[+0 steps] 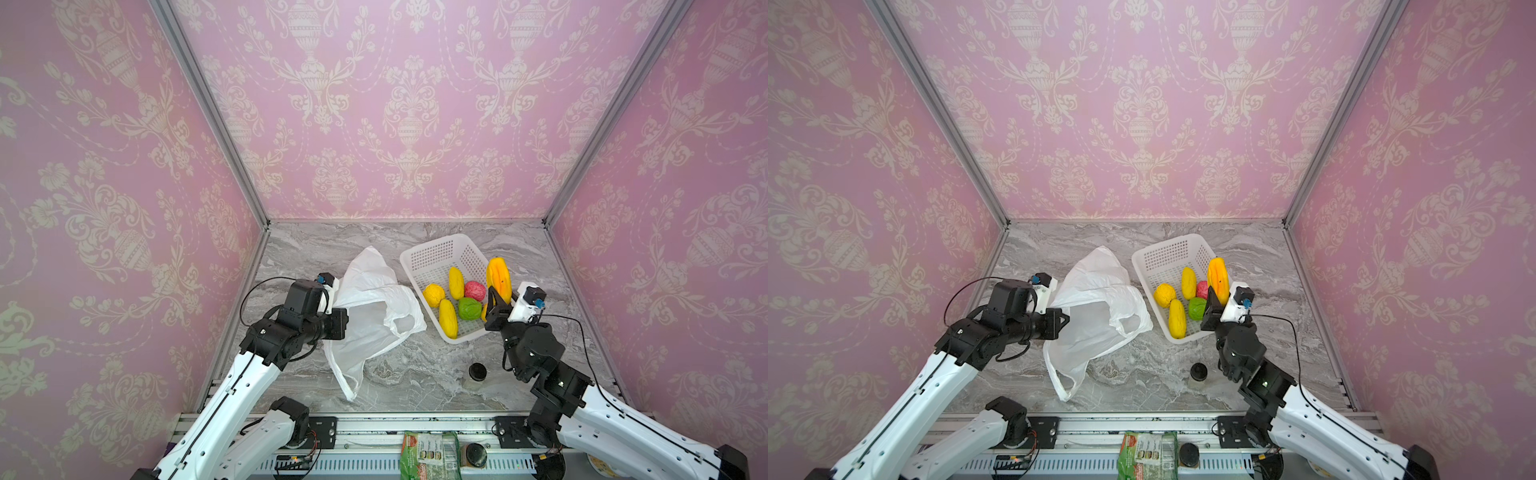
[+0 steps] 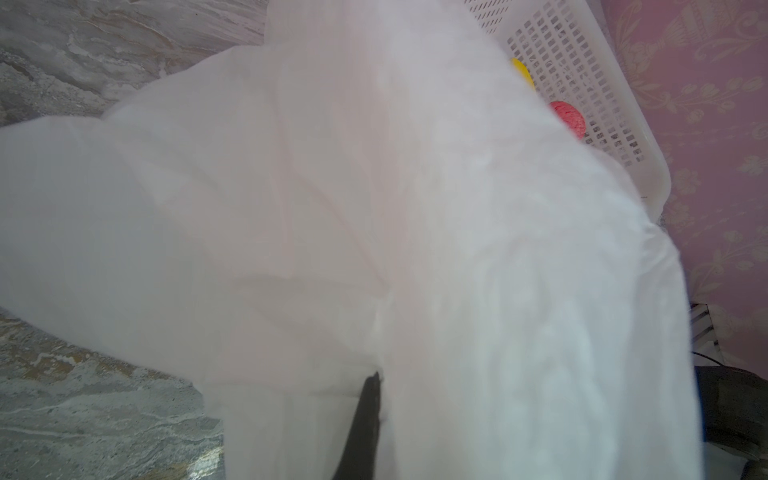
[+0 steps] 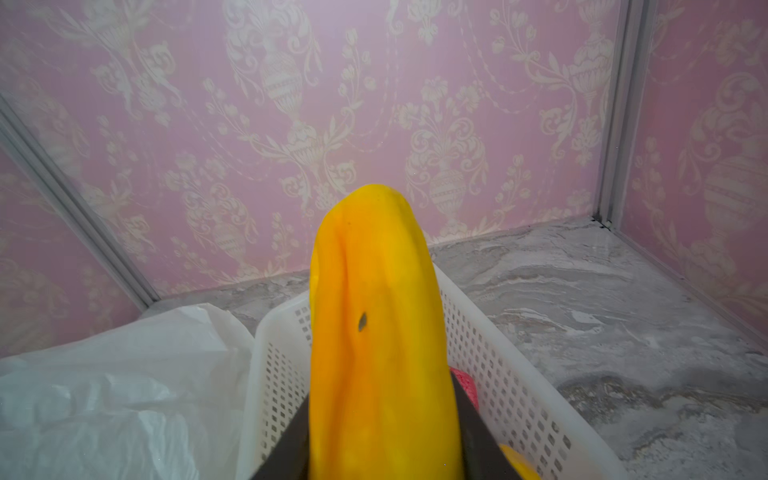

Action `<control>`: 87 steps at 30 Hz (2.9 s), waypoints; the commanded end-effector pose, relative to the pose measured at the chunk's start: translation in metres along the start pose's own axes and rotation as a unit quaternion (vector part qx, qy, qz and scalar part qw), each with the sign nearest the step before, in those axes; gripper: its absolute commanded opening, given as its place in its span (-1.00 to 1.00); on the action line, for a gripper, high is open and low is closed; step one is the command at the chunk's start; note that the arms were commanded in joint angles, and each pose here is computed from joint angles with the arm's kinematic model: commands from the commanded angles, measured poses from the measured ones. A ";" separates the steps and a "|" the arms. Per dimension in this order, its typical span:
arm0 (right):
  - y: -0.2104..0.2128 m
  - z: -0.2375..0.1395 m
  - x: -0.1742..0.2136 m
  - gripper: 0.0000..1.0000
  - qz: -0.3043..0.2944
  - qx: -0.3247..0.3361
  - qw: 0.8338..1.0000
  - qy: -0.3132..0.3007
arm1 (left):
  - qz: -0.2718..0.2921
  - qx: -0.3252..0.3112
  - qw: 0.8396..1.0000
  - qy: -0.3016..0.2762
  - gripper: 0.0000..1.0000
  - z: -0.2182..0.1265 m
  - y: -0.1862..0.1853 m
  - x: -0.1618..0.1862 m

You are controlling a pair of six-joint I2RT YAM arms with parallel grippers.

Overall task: Untie the knot of the plastic bag and take out the fruit
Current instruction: 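Lift the orange papaya out of the bag and carry it over the basket, then lower the orange papaya into the basket and open the right gripper, then move the empty right gripper back into the bag mouth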

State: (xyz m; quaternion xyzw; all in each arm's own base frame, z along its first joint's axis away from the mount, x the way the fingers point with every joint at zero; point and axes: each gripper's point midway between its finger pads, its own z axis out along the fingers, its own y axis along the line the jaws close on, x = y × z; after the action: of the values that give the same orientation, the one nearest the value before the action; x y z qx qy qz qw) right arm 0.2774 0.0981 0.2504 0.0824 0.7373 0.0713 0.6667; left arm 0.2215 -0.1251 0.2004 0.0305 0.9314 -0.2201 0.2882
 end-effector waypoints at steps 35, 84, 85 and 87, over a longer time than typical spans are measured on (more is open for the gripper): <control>0.019 0.129 0.100 1.00 -0.030 0.015 0.962 0.269 | -0.017 0.030 0.999 0.000 -1.00 -0.003 -0.001 -0.005; 0.292 -0.069 0.165 0.02 -0.193 -0.405 0.869 0.208 | 0.021 0.123 0.991 -0.056 -1.00 -0.032 -0.035 -0.008; 0.296 -0.069 0.171 0.00 -0.197 -0.406 0.867 0.211 | 0.023 0.125 0.990 -0.061 -1.00 -0.034 -0.036 -0.009; 0.303 -0.069 0.187 -0.02 -0.208 -0.404 0.863 0.220 | 0.027 0.131 0.988 -0.070 -1.00 -0.039 -0.038 -0.009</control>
State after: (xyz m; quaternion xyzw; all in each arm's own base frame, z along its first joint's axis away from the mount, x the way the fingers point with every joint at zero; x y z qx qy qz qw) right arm 0.2018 0.4122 0.1332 -0.3750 0.7791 0.2128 0.4552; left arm 0.2050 -0.1395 0.2406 0.0585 0.8841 -0.3216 0.3340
